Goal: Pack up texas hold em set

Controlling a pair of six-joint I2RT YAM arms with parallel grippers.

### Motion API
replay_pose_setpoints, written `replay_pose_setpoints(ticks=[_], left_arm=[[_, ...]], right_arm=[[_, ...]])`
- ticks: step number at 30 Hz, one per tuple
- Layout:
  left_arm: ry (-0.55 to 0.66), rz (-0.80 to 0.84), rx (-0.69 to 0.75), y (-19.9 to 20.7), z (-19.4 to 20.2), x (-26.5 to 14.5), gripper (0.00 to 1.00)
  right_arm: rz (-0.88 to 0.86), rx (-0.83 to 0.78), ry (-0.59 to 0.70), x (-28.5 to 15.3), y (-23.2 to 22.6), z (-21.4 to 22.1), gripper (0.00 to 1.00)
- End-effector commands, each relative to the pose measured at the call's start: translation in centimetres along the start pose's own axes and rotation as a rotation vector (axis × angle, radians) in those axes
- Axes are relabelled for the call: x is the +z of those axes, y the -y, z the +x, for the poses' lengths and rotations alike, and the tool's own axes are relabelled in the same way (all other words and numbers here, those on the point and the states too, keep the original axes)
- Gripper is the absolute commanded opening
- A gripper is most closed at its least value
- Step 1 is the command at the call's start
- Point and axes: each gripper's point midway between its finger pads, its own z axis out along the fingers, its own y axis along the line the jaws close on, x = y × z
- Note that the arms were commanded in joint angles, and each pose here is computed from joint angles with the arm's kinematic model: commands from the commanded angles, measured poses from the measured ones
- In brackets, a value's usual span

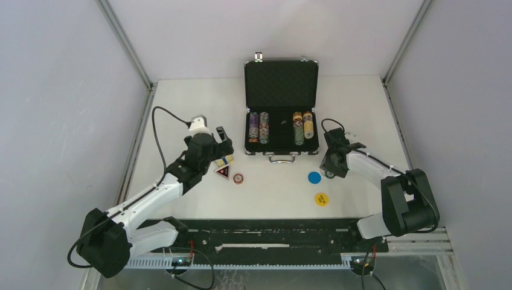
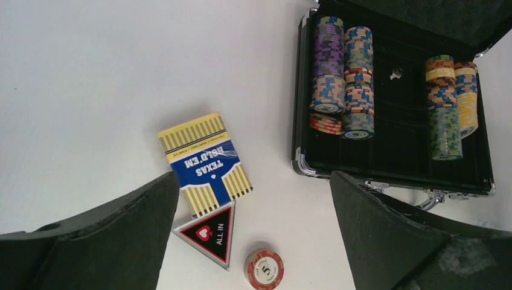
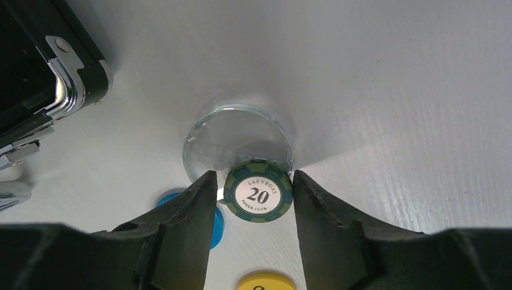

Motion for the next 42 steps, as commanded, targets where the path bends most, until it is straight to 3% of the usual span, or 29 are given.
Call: replay_pose_setpoints(ticks=[1,42], left_arm=[[0.026,0.036,-0.002,0.8,-0.7,-0.1,1.00],[0.021,0.042,0.001,0.9,-0.6,-0.1,1.00]], right_arm=[[0.021,0.008,0.013,0.0,0.4,-0.3,0.56],[-0.026,0.002,0.067,-1.1,-1.2,-2.7,0.42]])
